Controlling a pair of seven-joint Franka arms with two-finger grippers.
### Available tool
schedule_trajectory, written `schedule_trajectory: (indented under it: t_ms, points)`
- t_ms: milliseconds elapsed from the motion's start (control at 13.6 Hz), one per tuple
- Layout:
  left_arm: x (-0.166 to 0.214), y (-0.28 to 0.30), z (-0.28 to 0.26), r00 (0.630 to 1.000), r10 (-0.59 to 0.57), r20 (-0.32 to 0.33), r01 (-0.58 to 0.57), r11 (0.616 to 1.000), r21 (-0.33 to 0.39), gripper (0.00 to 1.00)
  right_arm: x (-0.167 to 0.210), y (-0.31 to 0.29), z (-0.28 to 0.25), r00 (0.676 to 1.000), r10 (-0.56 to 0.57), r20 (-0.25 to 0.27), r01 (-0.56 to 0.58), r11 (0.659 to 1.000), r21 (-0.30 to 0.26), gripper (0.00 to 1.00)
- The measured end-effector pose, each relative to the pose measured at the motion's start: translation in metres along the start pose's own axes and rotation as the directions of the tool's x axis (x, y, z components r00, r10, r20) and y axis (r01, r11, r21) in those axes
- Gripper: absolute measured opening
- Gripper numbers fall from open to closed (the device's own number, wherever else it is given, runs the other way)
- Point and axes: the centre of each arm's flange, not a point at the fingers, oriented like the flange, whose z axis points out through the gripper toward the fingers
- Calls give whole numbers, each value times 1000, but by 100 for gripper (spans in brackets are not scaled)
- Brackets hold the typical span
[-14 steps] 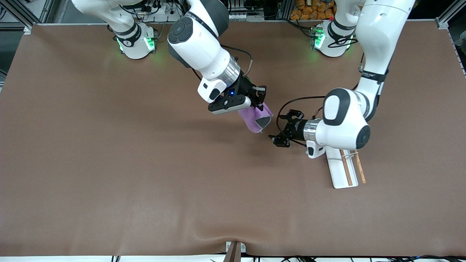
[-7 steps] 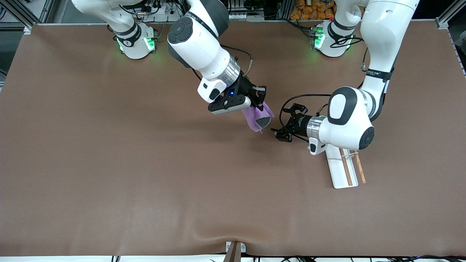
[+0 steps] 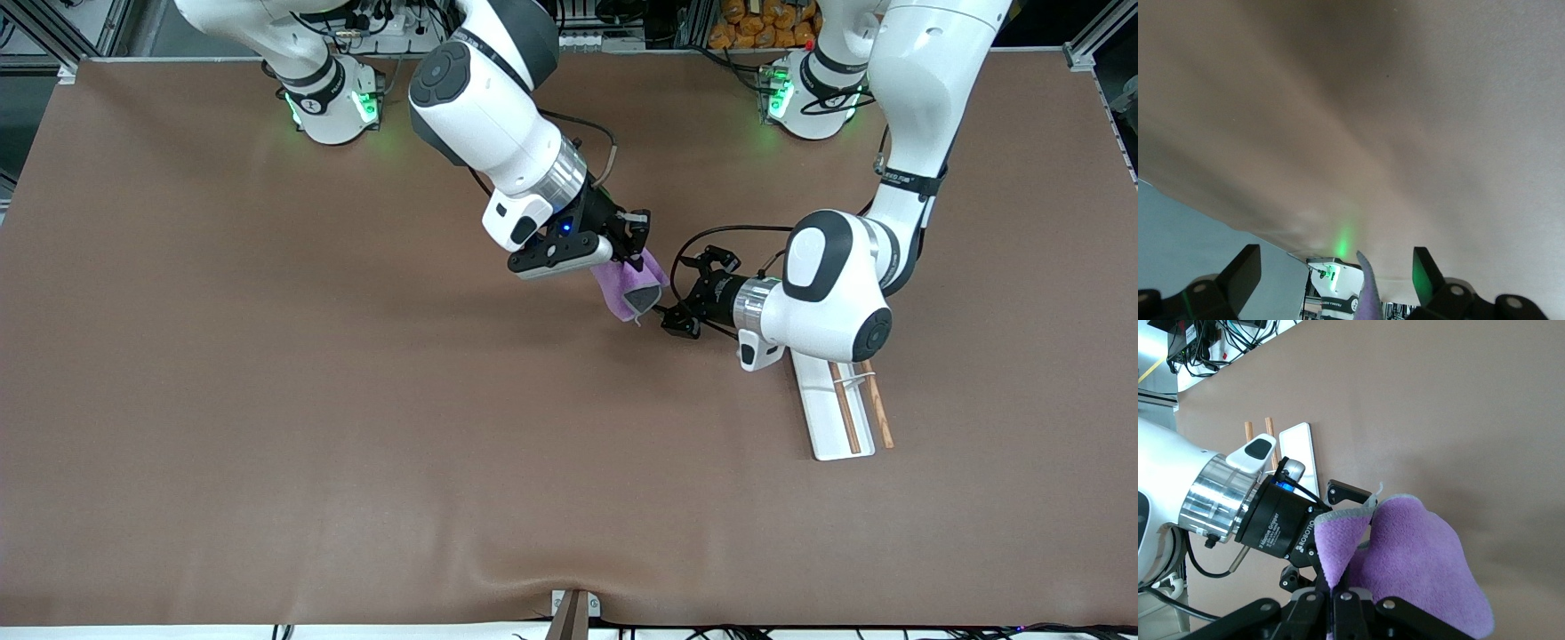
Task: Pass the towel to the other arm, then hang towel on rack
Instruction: 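Grasp the towel with the left gripper beside the right gripper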
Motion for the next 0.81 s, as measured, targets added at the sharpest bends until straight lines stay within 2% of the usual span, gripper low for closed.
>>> schedule_trajectory:
  t_ms: [221, 295, 738, 812]
  points:
    - [-5, 0, 11, 1000, -3, 22, 2, 1000, 9, 98, 7, -2, -4, 999, 32, -42, -31, 999, 41, 2]
    - [-7, 1, 14, 999, -4, 33, 4, 1000, 10, 93, 8, -1, -2, 998, 41, -46, -39, 998, 46, 2]
    - [-13, 4, 12, 997, -7, 74, 8, 1000, -8, 86, 10, 2, 6, 998, 50, -44, -47, 998, 48, 2]
    - [-15, 4, 13, 997, -8, 82, 9, 1000, -9, 79, 10, 2, 6, 998, 50, -44, -47, 998, 49, 2]
